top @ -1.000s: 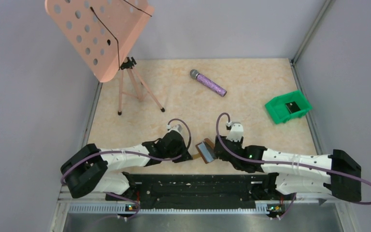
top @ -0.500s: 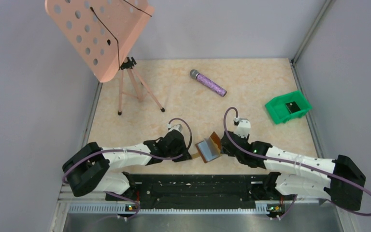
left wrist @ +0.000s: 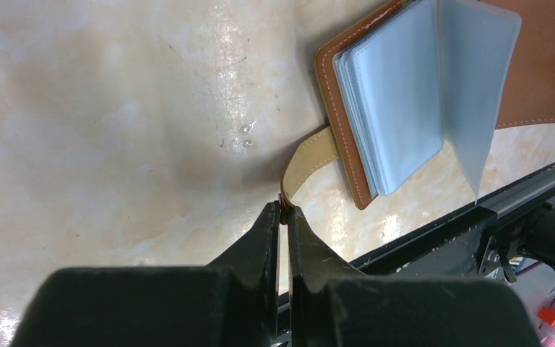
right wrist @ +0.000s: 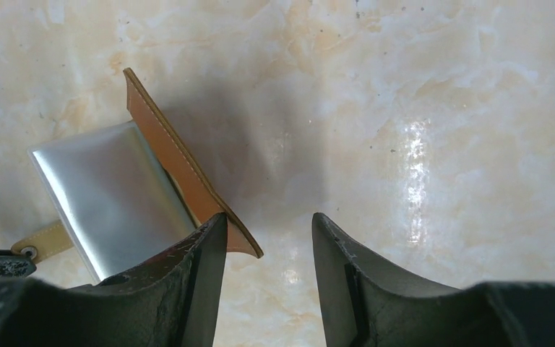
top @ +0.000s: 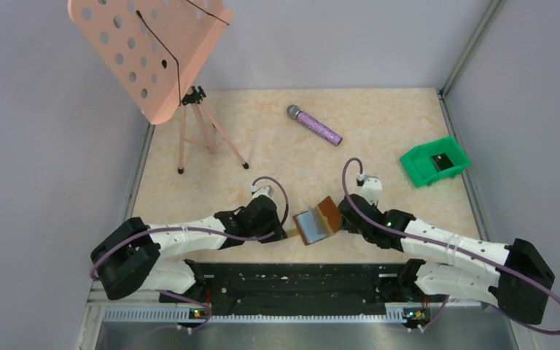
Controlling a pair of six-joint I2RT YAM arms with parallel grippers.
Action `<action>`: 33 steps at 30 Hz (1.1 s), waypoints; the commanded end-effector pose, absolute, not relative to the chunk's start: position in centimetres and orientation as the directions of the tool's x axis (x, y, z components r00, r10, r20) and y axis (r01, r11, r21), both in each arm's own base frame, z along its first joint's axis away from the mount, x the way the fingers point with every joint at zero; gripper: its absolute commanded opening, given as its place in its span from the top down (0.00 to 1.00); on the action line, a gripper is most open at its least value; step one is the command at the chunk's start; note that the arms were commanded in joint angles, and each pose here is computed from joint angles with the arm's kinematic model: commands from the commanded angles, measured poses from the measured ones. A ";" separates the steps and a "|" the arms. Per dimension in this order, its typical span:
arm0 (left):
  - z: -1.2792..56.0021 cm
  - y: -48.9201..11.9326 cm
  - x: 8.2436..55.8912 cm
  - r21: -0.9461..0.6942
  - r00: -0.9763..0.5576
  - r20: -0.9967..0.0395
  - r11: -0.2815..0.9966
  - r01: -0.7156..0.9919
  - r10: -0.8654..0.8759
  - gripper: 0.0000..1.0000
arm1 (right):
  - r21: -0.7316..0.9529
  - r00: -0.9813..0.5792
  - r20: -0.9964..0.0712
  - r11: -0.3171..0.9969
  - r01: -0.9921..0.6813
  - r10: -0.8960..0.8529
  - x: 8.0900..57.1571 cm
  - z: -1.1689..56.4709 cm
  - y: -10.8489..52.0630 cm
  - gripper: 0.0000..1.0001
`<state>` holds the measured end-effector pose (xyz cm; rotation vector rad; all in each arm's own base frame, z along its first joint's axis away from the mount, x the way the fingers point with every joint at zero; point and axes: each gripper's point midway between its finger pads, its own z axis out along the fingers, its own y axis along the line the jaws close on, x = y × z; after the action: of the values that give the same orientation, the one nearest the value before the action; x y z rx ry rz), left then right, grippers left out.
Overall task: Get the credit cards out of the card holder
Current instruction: Open the card holder at the center of the board.
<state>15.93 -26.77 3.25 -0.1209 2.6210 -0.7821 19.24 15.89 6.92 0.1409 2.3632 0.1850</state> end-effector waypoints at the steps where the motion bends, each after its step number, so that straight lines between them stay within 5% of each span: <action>1: 4.7 -27.2 17.0 -0.551 -0.895 -0.400 0.832 0.061 -0.199 1.00 | 0.231 -0.722 -0.670 0.973 0.018 0.172 19.7 6.5 16.9 0.53; 21: 5.9 -27.6 17.6 -0.593 -0.886 -0.415 0.800 0.092 -0.206 1.00 | 0.266 -0.785 -0.585 0.963 0.054 0.205 19.4 3.5 16.6 0.65; 33: 8.0 -28.9 17.5 -0.647 -0.884 -0.427 0.748 0.151 -0.192 1.00 | 0.338 -0.795 -0.576 0.941 -0.019 0.191 19.2 8.1 18.4 0.59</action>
<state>16.40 -27.45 5.12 -0.0623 2.5685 -0.8804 18.67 17.39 5.31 0.1231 2.4957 0.3503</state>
